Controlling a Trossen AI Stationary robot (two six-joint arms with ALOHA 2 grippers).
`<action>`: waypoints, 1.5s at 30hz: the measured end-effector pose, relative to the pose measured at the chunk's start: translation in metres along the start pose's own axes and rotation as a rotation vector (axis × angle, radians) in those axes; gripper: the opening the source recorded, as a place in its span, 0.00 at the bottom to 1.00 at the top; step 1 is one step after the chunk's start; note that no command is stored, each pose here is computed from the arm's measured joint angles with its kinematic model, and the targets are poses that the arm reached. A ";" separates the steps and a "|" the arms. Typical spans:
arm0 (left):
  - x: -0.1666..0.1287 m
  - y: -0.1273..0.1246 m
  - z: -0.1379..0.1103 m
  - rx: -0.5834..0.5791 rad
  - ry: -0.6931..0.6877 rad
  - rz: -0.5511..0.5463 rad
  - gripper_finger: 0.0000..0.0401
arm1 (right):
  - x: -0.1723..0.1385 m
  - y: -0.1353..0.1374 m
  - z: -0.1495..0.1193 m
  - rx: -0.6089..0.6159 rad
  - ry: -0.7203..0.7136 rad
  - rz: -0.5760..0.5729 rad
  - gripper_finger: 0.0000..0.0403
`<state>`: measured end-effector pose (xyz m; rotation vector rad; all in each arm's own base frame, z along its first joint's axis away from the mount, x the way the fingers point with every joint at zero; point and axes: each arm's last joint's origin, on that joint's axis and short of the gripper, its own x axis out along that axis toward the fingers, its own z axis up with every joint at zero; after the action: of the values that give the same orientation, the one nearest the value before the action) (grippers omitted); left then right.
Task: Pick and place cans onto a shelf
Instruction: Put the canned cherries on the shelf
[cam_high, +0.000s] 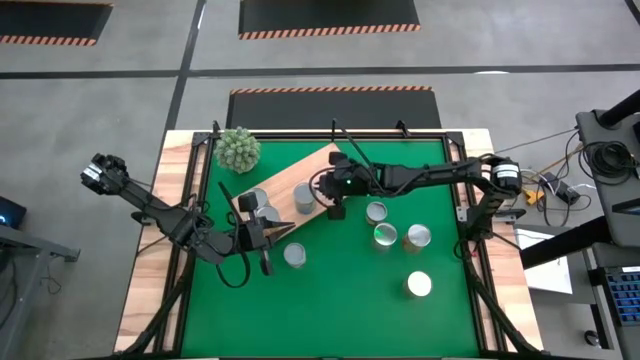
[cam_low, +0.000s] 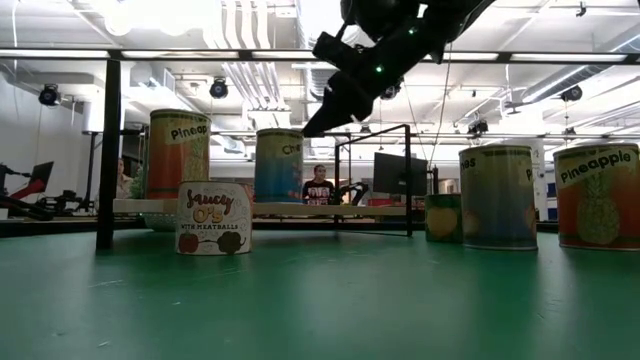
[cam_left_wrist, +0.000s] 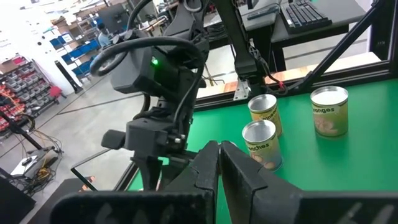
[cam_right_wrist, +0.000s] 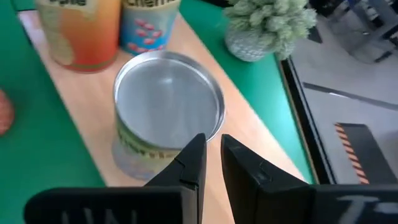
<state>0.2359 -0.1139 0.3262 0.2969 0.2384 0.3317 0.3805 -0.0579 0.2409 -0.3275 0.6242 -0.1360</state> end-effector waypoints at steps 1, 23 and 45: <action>0.000 0.000 0.000 0.000 0.000 0.000 0.00 | 0.000 0.002 0.000 -0.002 -0.002 0.016 0.11; 0.000 0.000 0.000 0.000 0.000 0.000 0.00 | -0.016 0.013 0.036 -0.099 -0.098 0.030 0.11; 0.000 0.000 0.000 0.001 0.000 0.000 0.00 | 0.016 0.014 0.017 -0.142 -0.015 0.005 0.11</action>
<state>0.2359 -0.1139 0.3262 0.2974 0.2387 0.3316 0.4042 -0.0441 0.2401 -0.4633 0.6210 -0.0845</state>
